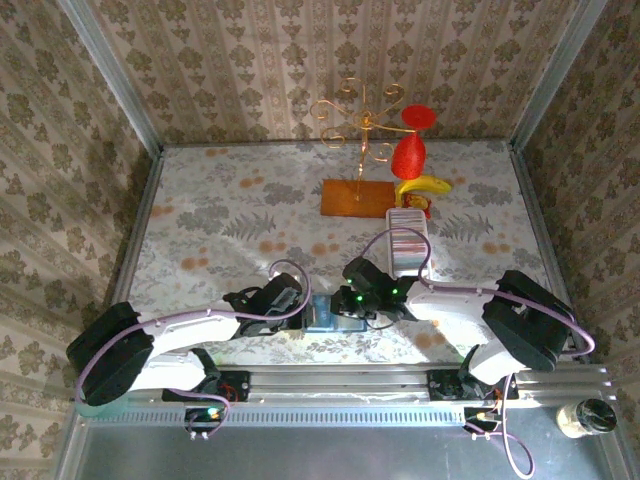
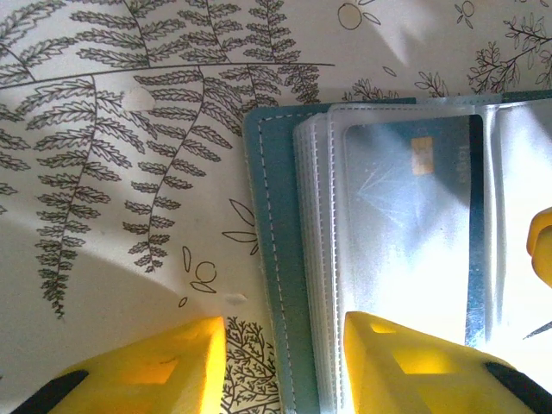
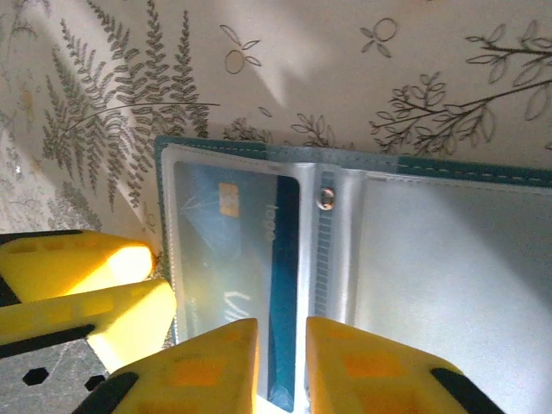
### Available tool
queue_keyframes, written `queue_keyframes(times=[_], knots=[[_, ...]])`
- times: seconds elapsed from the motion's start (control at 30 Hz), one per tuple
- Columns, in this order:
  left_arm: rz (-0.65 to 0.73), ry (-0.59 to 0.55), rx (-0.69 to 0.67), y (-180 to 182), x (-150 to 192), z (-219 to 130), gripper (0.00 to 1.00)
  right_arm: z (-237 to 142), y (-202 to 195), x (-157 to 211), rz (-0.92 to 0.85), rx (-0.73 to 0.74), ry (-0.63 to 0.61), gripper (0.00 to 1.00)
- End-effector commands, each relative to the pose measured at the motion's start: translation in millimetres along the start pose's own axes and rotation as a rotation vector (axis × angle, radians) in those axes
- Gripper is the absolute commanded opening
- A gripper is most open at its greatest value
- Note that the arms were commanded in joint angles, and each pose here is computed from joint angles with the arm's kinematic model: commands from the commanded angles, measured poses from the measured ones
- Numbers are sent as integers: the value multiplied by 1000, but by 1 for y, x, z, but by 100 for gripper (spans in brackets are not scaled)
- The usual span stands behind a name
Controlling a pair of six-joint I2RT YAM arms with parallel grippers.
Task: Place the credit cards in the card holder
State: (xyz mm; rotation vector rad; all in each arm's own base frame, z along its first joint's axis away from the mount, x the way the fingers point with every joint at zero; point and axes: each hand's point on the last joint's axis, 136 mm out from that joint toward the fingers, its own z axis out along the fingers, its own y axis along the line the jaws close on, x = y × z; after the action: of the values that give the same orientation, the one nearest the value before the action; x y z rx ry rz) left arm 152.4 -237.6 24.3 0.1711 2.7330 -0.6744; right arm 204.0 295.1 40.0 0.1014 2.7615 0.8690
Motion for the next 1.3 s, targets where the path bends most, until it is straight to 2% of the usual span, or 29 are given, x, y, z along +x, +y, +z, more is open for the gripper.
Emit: queue_keyframes(times=[0.0, 0.17, 0.5, 0.7, 0.97, 1.27], knots=[[-19, 51, 4, 2, 12, 6, 41, -1, -22, 5, -27, 92, 0, 14], [-18, 59, 25, -4, 13, 8, 41, 10, -39, 14, -34, 154, 39, 0], [-40, 78, 79, -16, 15, 13, 41, 16, -65, 26, -34, 242, 73, 0], [-48, 94, 153, -33, 17, 17, 40, 17, -70, 28, -22, 243, 71, 0], [-45, 57, 228, -46, 13, 11, 40, 17, -69, 28, -23, 229, 65, 0], [-65, 22, 268, -48, 10, 7, 40, 19, -69, 30, -16, 213, 66, 0]])
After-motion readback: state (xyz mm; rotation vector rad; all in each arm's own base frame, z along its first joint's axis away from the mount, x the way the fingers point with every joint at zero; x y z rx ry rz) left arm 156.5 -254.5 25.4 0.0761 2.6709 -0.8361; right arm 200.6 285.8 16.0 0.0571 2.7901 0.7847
